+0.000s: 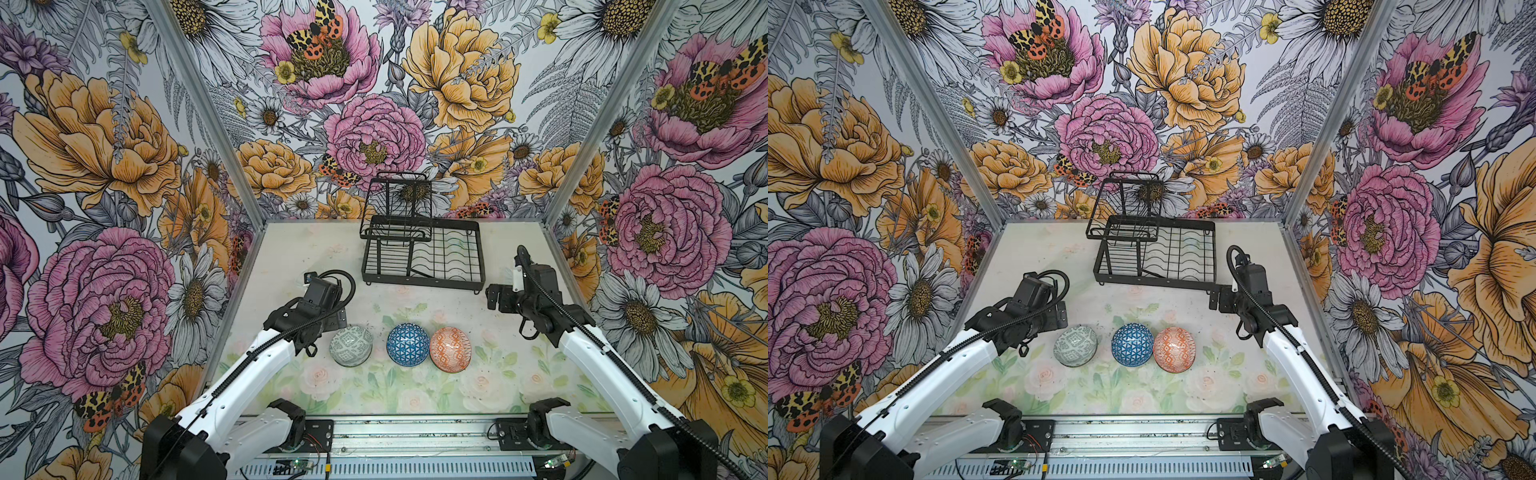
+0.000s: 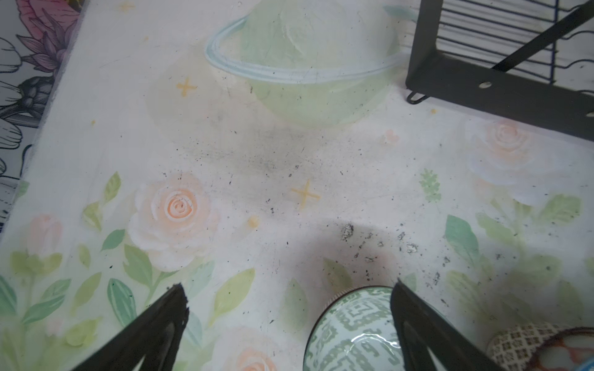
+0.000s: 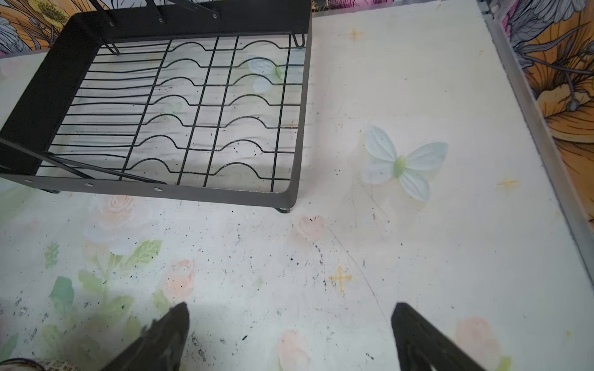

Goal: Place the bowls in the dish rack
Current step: 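Raise the left arm toward the pale green bowl while the right arm lifts, then lower the left gripper onto the rim of the pale green bowl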

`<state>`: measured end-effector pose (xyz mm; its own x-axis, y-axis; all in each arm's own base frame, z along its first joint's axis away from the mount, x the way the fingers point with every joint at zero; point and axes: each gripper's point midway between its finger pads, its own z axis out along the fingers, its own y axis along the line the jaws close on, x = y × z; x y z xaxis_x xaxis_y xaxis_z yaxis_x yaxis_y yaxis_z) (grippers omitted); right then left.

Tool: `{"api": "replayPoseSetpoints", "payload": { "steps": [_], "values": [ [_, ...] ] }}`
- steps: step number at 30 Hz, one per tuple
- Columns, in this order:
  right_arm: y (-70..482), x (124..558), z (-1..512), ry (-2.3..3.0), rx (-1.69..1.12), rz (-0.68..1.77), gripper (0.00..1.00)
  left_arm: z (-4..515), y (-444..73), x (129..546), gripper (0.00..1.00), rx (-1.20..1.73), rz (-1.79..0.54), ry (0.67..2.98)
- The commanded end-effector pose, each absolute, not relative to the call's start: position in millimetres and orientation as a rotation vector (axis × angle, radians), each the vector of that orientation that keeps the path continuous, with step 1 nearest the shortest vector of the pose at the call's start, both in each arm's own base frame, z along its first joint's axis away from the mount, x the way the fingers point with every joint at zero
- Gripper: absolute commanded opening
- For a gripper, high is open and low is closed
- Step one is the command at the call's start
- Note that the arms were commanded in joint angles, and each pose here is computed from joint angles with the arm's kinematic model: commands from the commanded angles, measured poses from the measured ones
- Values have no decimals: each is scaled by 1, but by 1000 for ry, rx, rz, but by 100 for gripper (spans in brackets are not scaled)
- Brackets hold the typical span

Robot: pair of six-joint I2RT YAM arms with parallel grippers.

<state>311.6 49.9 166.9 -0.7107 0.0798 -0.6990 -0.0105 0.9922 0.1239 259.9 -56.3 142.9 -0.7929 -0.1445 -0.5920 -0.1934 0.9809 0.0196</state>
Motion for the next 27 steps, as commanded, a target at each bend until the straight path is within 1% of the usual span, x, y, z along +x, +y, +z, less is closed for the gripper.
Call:
{"api": "replayPoseSetpoints", "payload": {
  "steps": [1,6,10,15,17,21,25,27],
  "values": [
    [56,317,181,2330,20,170,99,134,-49,251,99,-266,208,2529],
    [56,319,177,2345,11,159,100,122,-62,245,98,-222,155,2589],
    [56,320,176,2349,13,158,99,113,-76,240,92,-169,87,2649],
    [55,318,177,2344,14,156,99,100,-83,237,73,-125,121,2695],
    [54,317,177,2342,15,154,99,92,-87,235,68,-111,128,2727],
    [55,318,176,2345,12,154,100,82,-95,229,62,-70,133,2767],
    [55,318,174,2351,9,152,99,77,-101,224,50,-56,122,2791],
    [55,318,174,2352,9,151,99,74,-102,223,46,-50,123,2800]
  ]
}}
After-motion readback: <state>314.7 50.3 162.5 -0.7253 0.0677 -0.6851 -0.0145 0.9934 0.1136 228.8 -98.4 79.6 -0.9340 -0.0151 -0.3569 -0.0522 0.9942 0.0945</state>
